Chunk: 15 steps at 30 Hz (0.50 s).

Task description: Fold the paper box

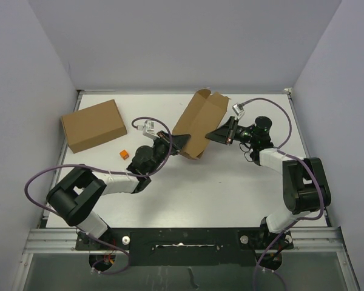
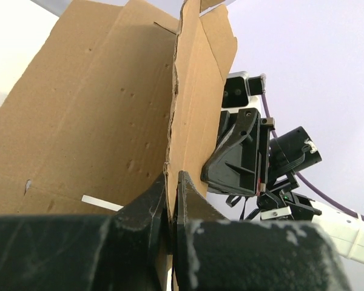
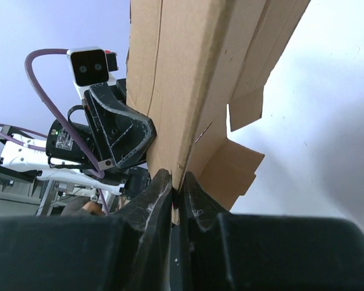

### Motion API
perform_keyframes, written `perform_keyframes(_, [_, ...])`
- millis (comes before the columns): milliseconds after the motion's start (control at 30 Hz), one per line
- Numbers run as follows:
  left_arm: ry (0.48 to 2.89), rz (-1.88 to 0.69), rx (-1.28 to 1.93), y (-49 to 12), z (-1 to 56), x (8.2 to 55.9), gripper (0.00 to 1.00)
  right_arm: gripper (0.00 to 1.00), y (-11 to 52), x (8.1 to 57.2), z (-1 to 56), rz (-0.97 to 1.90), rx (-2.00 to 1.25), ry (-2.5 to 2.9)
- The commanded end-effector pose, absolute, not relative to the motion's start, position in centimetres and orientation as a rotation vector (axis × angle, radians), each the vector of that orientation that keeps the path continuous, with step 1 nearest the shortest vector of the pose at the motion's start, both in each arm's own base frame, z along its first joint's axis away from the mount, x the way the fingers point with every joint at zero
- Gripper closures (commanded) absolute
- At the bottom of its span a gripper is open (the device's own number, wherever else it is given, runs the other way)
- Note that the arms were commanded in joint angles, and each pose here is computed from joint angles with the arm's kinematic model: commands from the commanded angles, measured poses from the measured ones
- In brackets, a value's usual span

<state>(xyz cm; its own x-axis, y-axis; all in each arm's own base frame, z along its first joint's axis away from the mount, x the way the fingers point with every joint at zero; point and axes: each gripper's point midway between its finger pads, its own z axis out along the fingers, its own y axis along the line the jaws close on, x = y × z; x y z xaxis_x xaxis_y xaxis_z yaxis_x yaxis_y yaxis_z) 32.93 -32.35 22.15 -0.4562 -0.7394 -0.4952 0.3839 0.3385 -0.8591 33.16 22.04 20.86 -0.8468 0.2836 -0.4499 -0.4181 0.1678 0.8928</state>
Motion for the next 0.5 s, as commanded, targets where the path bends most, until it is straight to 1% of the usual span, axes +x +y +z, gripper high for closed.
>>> perform_keyframes(0, [1.454, -1.434, -0.281, -32.7, 24.5, 33.0, 1.0, 0.9, 21.6, 33.4, 22.3, 1.679, -0.171, 1.878])
perform_keyframes(100, [1.456, -1.472, -0.256, -32.9, 24.7, 33.0, 1.0, 0.75, 20.7, 34.2, 21.8, 1.644, -0.125, 1.893])
perform_keyframes(167, [1.471, -1.504, -0.235, -33.3, 24.5, 32.9, 1.0, 0.69, 19.8, 34.7, 21.7, 1.627, -0.086, 1.89])
perform_keyframes(233, [1.481, -1.53, -0.227, -33.4, 24.4, 32.9, 1.0, 0.65, 18.8, 35.3, 21.6, 1.608, -0.043, 1.888])
perform_keyframes(300, [1.497, -1.552, -0.22, -33.5, 24.3, 33.0, 1.0, 0.64, 17.9, 35.7, 21.7, 1.592, -0.013, 1.881])
perform_keyframes(467, [1.542, -1.613, -0.179, -34.7, 23.8, 32.9, 1.0, 0.57, 16.1, 36.6, 21.8, 1.563, 0.035, 1.867])
